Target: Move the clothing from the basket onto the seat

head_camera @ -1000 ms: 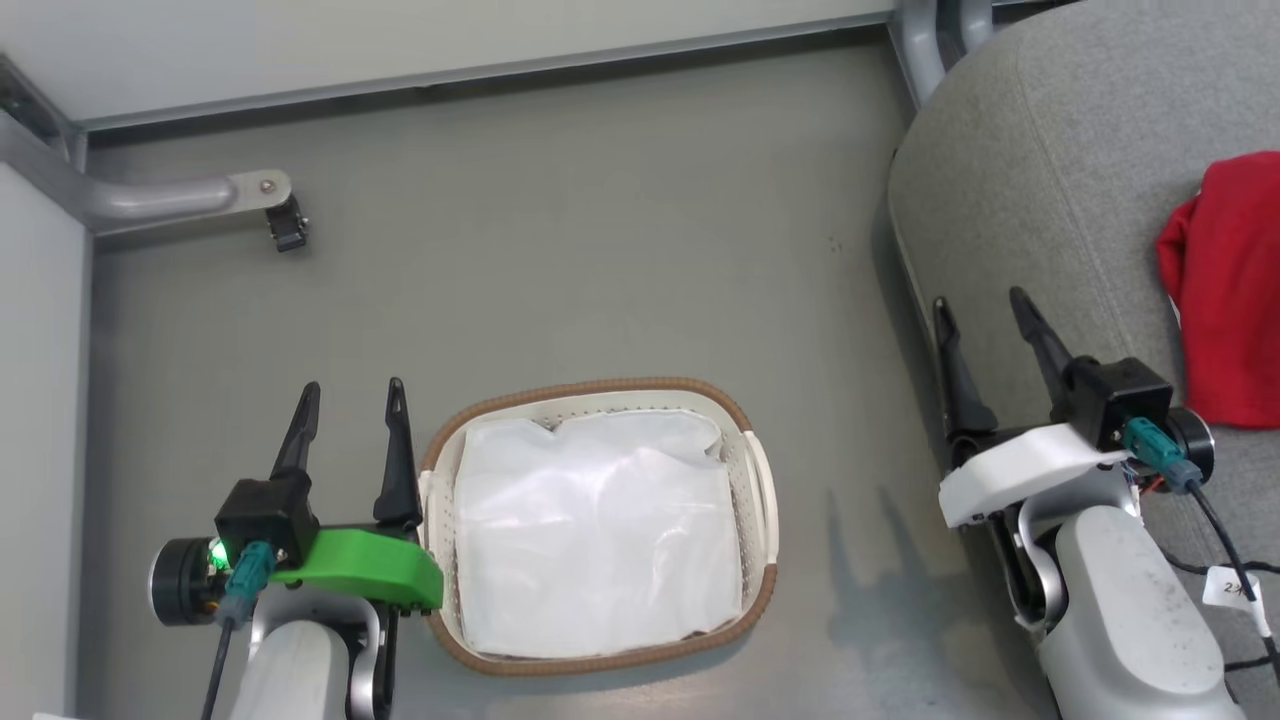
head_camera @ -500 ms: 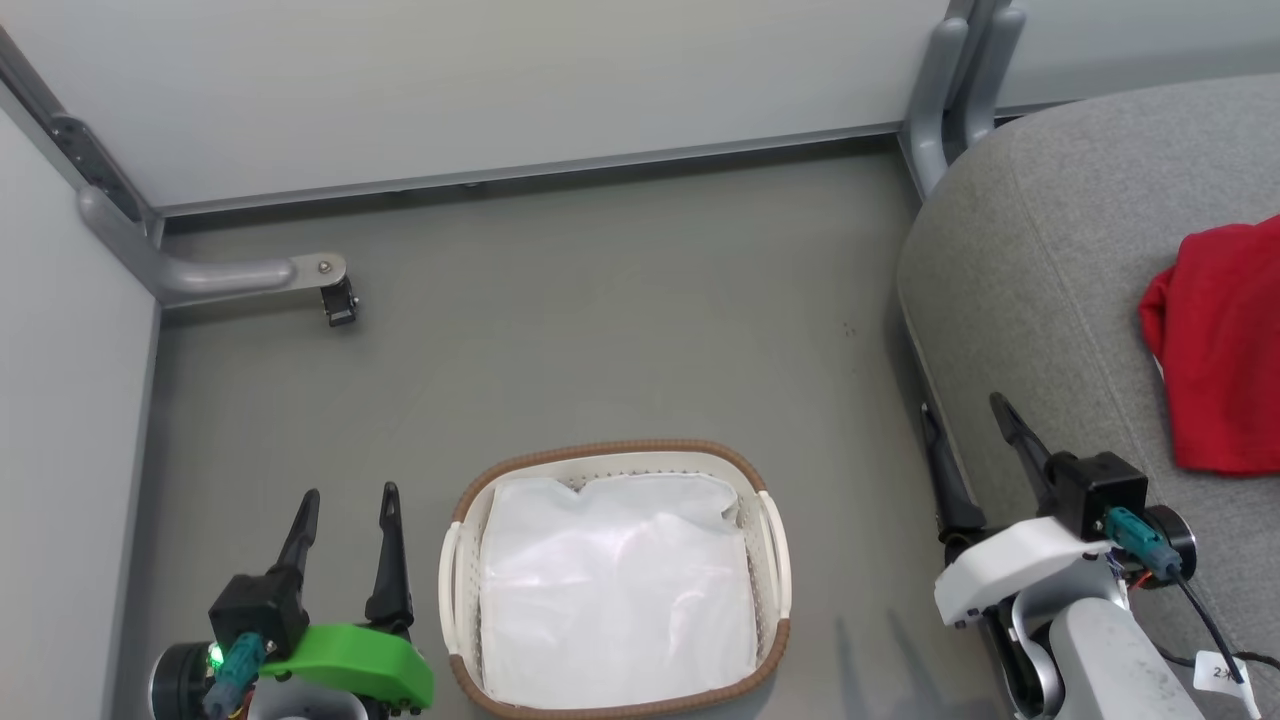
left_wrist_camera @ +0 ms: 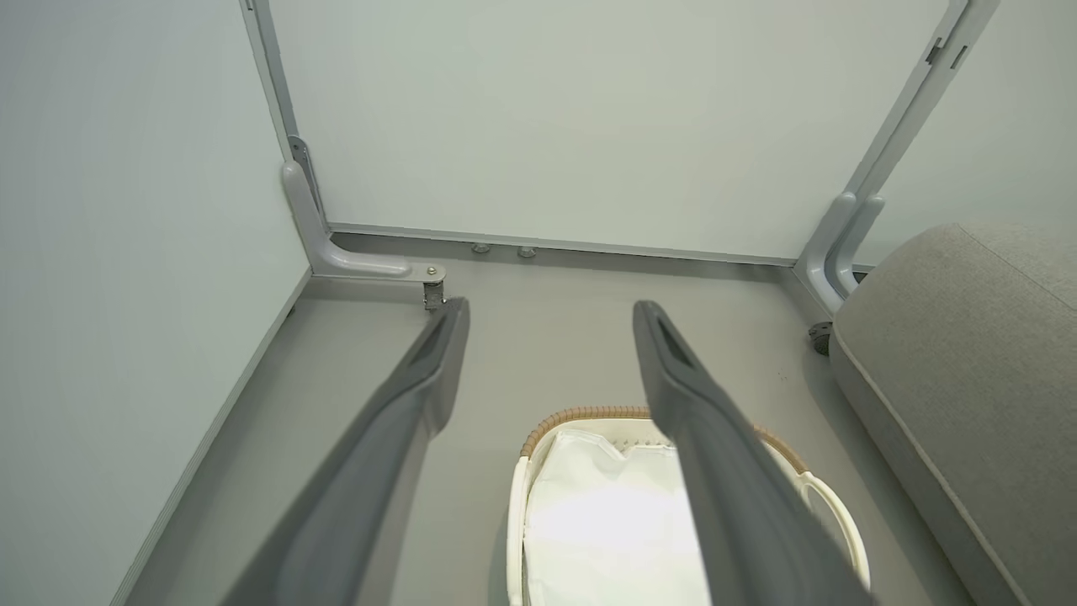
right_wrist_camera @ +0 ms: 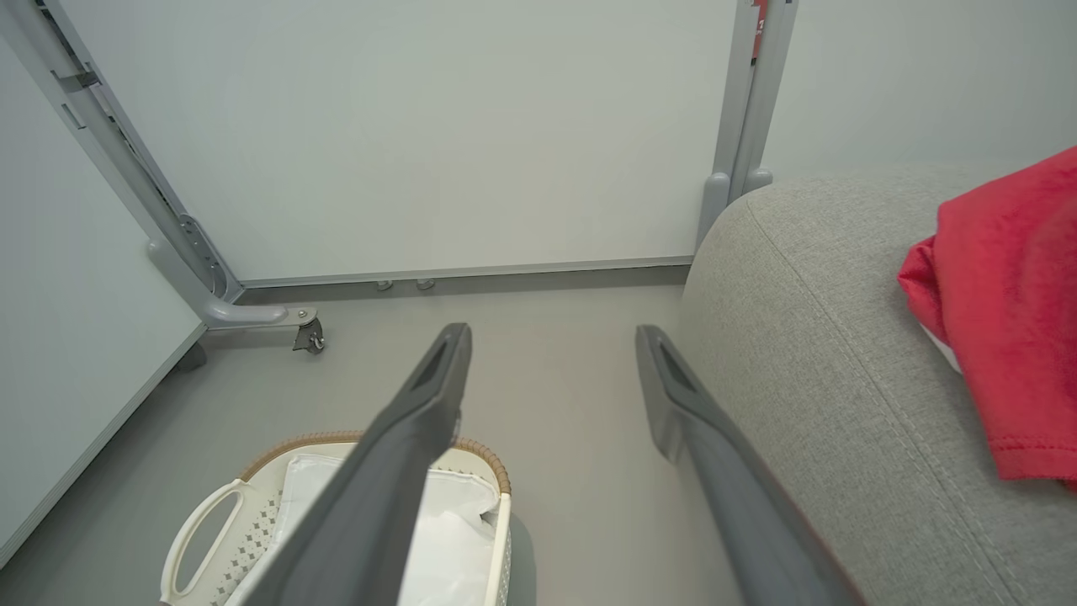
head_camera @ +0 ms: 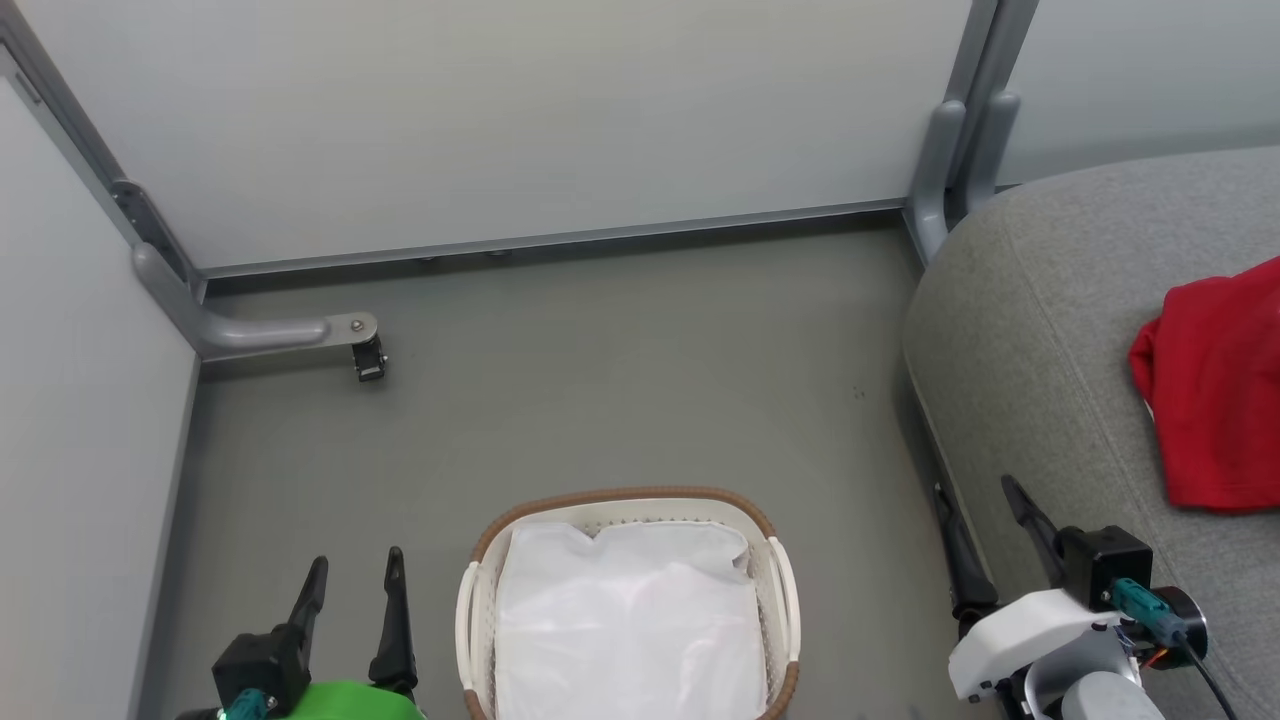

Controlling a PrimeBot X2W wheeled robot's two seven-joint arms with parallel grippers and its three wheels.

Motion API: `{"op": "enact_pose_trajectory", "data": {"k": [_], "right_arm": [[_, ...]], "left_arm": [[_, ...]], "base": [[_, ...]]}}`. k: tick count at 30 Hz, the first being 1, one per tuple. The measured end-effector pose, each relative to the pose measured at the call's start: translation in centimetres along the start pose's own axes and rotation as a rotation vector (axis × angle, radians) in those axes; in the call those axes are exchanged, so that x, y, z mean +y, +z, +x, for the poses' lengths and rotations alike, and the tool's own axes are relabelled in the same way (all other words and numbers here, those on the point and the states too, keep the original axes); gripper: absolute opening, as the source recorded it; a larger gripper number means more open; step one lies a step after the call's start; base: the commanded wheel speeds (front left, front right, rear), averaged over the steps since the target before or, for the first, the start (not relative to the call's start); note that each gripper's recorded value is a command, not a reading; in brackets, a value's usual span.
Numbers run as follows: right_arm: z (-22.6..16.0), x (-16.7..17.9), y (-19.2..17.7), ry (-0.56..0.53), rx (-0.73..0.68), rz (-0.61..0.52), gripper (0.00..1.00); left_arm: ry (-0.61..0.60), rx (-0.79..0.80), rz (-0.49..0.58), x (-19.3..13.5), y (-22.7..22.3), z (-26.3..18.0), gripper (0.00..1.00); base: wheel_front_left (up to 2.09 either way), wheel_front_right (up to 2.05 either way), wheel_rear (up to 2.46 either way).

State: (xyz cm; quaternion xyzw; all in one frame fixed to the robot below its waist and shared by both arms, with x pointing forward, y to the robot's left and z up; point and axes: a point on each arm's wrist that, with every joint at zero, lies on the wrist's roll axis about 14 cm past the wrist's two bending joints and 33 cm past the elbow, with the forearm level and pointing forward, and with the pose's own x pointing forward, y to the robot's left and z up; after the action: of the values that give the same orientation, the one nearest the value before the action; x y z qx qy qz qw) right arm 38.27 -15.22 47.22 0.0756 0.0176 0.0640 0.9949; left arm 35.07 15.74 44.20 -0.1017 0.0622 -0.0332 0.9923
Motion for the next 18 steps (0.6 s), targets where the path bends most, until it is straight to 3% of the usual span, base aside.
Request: {"op": "enact_pose_trajectory", "data": {"k": [1, 7, 18], "right_arm": [[0.0, 0.0, 0.1, 0.001, -0.001, 0.0, 0.0], [-0.9, -0.1, -2.1, -0.015, 0.066, 0.028, 0.0], [-0.8, -1.3, -1.6, -0.081, 0.06, 0.224, 0.0]], "left_arm": [[0.002, 0.0, -0.011, 0.0, 0.0, -0.1, 0.0], [0.02, 0.052, -0.028, 0.4, -1.6, -0.5, 0.0], [0.083, 0.059, -0.218, 1.6, -1.3, -0.5, 0.0]], "base": [[0.0, 0.0, 0.0], [0.0, 0.0, 0.0], [0.0, 0.0, 0.0]]}}
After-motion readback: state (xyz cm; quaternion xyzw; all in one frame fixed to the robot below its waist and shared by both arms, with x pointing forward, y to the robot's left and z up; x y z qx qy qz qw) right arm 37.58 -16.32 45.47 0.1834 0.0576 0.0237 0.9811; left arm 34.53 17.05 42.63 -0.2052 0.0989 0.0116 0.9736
